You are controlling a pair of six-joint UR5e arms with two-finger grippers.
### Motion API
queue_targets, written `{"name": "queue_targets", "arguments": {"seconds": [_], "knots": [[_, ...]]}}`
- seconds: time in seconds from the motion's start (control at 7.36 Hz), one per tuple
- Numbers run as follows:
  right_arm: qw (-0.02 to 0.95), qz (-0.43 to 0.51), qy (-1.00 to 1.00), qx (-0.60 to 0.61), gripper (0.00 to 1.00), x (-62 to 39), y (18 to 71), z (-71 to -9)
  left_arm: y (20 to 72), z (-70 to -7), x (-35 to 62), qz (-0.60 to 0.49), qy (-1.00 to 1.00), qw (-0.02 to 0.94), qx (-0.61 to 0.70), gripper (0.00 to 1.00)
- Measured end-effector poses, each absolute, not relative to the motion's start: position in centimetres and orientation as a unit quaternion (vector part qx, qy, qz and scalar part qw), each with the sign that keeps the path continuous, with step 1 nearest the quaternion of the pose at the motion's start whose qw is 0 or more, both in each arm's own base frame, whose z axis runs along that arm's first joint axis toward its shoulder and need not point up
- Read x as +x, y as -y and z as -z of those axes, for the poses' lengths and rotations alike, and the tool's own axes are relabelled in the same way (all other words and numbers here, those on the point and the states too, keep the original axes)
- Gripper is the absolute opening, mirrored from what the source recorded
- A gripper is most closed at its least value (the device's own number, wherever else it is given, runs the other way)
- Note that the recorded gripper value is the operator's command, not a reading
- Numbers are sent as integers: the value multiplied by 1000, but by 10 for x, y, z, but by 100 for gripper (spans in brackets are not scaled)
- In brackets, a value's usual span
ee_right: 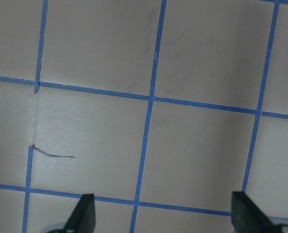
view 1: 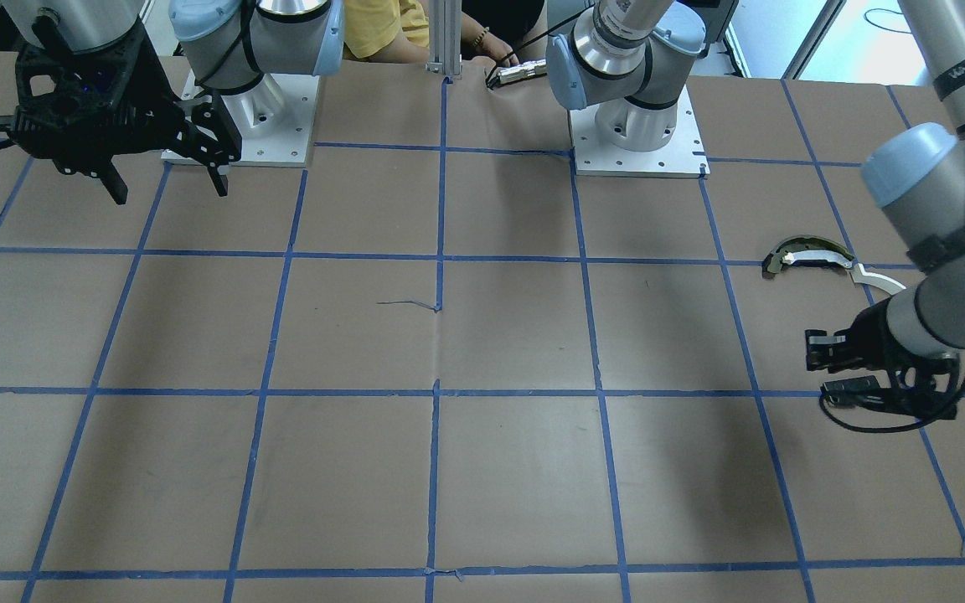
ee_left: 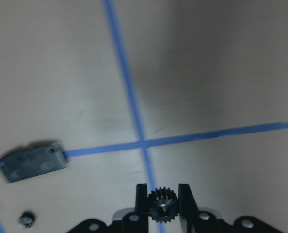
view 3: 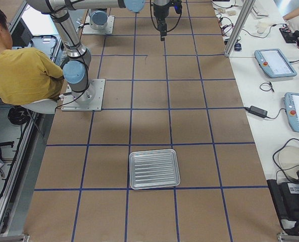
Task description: Place bearing gear from tray to pile
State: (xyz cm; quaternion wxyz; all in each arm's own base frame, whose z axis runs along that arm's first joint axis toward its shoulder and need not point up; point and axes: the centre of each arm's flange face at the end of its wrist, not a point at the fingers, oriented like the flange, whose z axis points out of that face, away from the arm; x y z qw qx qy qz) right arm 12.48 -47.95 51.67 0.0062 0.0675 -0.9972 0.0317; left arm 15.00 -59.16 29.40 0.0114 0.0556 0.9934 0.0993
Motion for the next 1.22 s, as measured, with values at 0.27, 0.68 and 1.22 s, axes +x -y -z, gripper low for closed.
{"name": "queue_targets", "arguments": {"seconds": [0.27,0.68,1.22], "knots": [[9,-41,998,38,100,122,474,-523,554,-259,243,-94,-995,8,27,0],[2,-30,999,23,100,125,471,-512,520,-209,267,-101,-995,-1,19,0],[2,-24,999,22,100,126,473,-506,514,-188,270,-116,-993,-12,15,0]]}}
